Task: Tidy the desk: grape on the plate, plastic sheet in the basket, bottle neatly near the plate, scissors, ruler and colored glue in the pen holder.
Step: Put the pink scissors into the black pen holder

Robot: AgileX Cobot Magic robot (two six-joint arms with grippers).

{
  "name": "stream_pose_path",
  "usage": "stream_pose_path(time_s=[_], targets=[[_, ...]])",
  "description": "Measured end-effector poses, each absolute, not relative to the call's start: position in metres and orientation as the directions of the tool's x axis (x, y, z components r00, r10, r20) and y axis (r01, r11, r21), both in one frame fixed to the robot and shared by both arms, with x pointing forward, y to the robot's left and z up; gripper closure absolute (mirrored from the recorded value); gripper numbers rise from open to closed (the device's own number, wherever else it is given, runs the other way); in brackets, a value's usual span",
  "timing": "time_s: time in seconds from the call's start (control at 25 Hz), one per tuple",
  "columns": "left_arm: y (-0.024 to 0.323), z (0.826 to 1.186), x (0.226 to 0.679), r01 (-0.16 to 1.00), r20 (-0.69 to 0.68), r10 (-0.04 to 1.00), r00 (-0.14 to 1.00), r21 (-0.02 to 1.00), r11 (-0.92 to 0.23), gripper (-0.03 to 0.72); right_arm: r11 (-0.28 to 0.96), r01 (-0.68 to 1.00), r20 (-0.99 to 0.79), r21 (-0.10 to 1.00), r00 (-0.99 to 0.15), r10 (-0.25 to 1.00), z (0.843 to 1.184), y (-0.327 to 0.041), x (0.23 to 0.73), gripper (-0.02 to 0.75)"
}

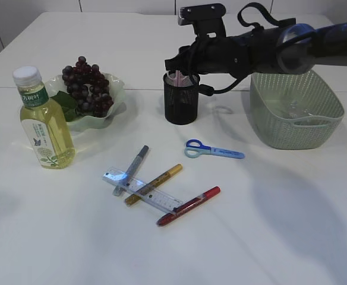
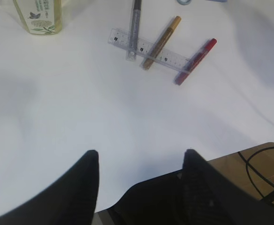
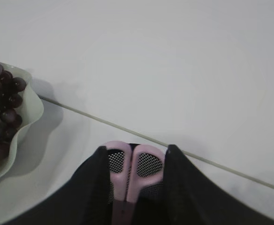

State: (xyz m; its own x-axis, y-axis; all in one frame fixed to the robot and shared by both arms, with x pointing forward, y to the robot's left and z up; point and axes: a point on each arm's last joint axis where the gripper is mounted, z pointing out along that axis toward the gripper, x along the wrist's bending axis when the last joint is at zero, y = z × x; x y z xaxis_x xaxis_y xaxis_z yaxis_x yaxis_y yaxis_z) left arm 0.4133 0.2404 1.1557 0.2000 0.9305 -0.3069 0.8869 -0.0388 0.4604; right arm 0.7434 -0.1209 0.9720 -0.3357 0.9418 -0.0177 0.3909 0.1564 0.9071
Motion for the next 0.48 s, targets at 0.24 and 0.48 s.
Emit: stream_pose_path(time_s=[0.24, 0.48], targets=[[0.240, 1.156, 0.413, 0.887, -0.307, 0.930, 0.200, 0.460, -0.039, 0.273, 0.150, 0.415, -0.010, 0.897, -0.321, 0.947, 0.989, -0.120, 0.748, 0.415], [0.240, 1.156, 0.413, 0.887, -0.307, 0.930, 0.200, 0.460, -0.039, 0.273, 0.149, 0.588, 0.029, 0.795, -0.282, 0.959, 1.006, -0.122, 0.745, 0.415]])
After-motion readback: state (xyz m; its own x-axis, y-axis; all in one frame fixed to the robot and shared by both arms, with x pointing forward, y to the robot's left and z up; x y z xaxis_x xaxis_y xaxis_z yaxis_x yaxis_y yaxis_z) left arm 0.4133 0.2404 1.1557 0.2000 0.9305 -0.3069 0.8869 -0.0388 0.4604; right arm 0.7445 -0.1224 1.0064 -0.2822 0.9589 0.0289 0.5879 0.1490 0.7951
